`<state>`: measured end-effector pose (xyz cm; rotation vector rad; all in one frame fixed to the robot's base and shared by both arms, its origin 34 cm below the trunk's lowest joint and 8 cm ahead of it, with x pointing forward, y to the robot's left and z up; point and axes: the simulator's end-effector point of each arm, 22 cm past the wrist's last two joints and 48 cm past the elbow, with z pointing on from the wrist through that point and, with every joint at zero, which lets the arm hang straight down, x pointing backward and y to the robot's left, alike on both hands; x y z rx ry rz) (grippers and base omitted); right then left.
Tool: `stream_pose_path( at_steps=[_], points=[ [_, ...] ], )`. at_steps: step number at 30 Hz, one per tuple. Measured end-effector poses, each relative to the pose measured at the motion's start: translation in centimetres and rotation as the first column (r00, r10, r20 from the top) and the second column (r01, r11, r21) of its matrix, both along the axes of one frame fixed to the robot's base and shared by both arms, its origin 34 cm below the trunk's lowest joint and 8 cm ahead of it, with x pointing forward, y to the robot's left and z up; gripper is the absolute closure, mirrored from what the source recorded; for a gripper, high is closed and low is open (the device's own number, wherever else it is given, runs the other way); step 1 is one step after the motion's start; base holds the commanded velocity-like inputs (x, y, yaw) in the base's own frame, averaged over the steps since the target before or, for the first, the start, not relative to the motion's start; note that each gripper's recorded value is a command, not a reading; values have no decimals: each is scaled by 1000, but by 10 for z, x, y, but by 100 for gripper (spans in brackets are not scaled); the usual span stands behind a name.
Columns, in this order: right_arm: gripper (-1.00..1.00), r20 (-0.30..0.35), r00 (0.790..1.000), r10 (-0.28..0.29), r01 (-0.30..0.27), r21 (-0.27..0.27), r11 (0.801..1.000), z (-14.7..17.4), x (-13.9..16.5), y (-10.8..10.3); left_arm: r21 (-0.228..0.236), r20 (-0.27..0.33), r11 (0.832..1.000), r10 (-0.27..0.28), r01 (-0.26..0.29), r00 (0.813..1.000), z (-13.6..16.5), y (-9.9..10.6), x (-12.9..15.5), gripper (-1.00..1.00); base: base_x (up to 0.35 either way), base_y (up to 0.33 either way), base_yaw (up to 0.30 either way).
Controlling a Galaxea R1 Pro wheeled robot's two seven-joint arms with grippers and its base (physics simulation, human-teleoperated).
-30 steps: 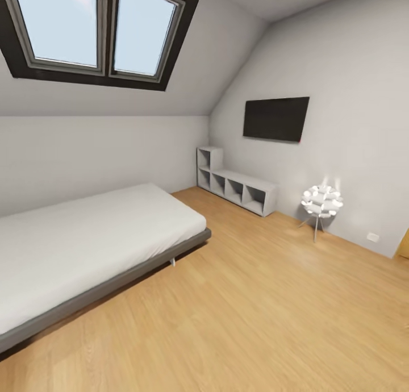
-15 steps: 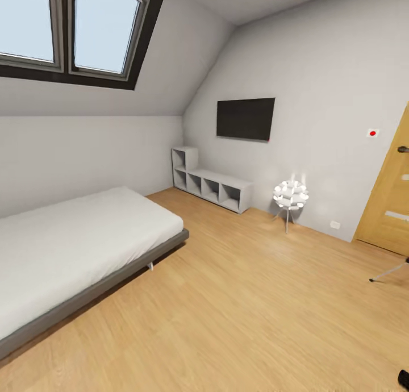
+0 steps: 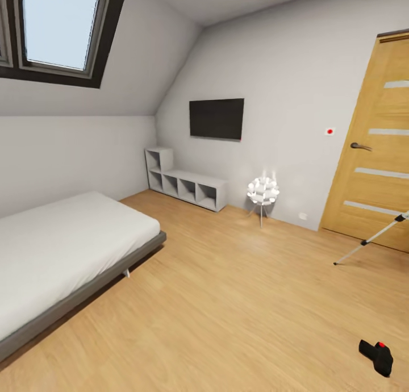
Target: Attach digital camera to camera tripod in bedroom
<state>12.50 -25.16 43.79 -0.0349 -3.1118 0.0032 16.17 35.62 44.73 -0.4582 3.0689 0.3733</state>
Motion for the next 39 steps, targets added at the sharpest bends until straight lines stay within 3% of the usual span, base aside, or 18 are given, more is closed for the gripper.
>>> stream_pose_path(
  at_steps=[7,16,22,29,39],
  points=[
    [-100,0,1000,0,0,0,1000,0,0,0,-13,25,1000,-9,10,1000,0,-2,10,-100,0,0,-296],
    [-100,0,1000,0,0,-1,1000,0,0,-1,-96,54,995,-18,23,998,-3,-22,18,-100,0,0,-296],
    [-100,1,1000,0,0,-3,1000,0,0,-2,-152,90,988,11,3,996,-4,-32,29,-100,0,0,-296],
    [-100,1,1000,0,0,-4,1000,0,0,-3,-169,169,985,53,-24,984,1,-36,65,-100,0,0,-296],
    [-100,1,1000,0,0,-3,1000,0,0,-2,-162,217,987,51,-16,975,4,-36,82,-100,0,0,-296]
  ],
)
